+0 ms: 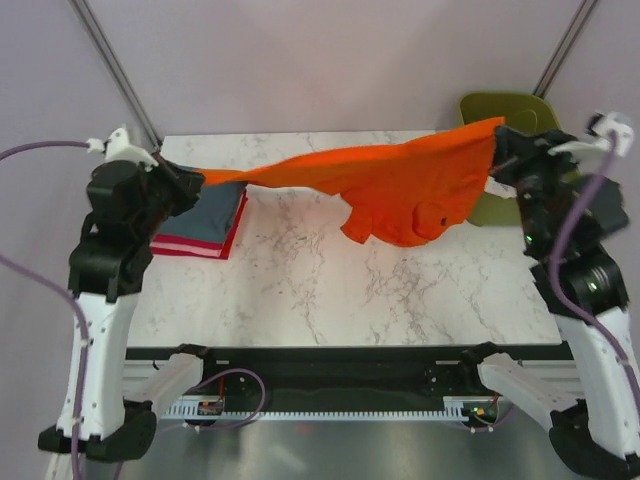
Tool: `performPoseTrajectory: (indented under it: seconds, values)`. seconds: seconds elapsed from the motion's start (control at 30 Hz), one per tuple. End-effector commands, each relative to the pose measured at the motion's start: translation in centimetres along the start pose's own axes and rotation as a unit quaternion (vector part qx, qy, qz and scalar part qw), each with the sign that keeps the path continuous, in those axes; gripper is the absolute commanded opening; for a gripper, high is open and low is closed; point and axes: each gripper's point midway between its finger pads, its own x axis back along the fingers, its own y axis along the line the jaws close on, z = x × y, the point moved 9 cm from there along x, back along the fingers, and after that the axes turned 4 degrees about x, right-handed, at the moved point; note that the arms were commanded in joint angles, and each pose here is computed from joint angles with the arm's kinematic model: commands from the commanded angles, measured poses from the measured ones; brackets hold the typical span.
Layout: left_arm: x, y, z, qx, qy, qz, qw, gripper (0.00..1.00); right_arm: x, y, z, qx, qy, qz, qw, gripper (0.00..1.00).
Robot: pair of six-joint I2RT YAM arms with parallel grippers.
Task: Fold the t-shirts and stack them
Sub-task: Flatten the tshirt out
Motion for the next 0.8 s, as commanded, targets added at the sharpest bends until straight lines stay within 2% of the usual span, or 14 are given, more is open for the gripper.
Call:
performPoseTrajectory:
  seconds: [0.0, 0.1, 0.2, 0.33, 0.47, 0.57, 0.7, 0.77]
  values:
    - [6.7, -1.4, -2.4, 0.037, -0.080, 0.046, 0.995, 0.02, 6.7, -0.5, -7.8, -0.029, -0.132, -0.040, 0.990, 0.00]
    - [11.0, -2.0, -3.0, 0.066, -0.121, 0.093, 0.986, 0.02, 11.7, -1.1, -11.4, -0.055, -0.201, -0.075, 0.975, 0.00]
    - [14.0, -2.6, -3.6, 0.076, -0.143, 0.130, 0.978, 0.02, 14.0, -1.2, -13.8, -0.067, -0.235, -0.090, 0.965, 0.00]
    - [14.9, -3.4, -4.2, 0.084, -0.139, 0.149, 0.975, 0.02, 14.6, -0.6, -15.8, -0.073, -0.245, -0.103, 0.961, 0.00]
    - [13.1, -3.9, -4.2, 0.086, -0.110, 0.144, 0.980, 0.02, 12.5, -0.2, -15.5, -0.077, -0.228, -0.073, 0.968, 0.00]
    - [9.6, -3.1, -3.6, 0.088, -0.091, 0.094, 0.988, 0.02, 9.4, 0.0, -13.3, -0.065, -0.191, -0.040, 0.979, 0.00]
    - [3.4, -1.3, -0.9, 0.093, -0.039, 0.037, 0.994, 0.02, 3.3, -0.2, -7.1, -0.036, -0.112, 0.021, 0.993, 0.00]
    - [0.8, -1.2, -0.1, 0.098, -0.026, 0.046, 0.994, 0.02, 1.5, 0.0, -5.3, -0.035, -0.102, 0.028, 0.994, 0.00]
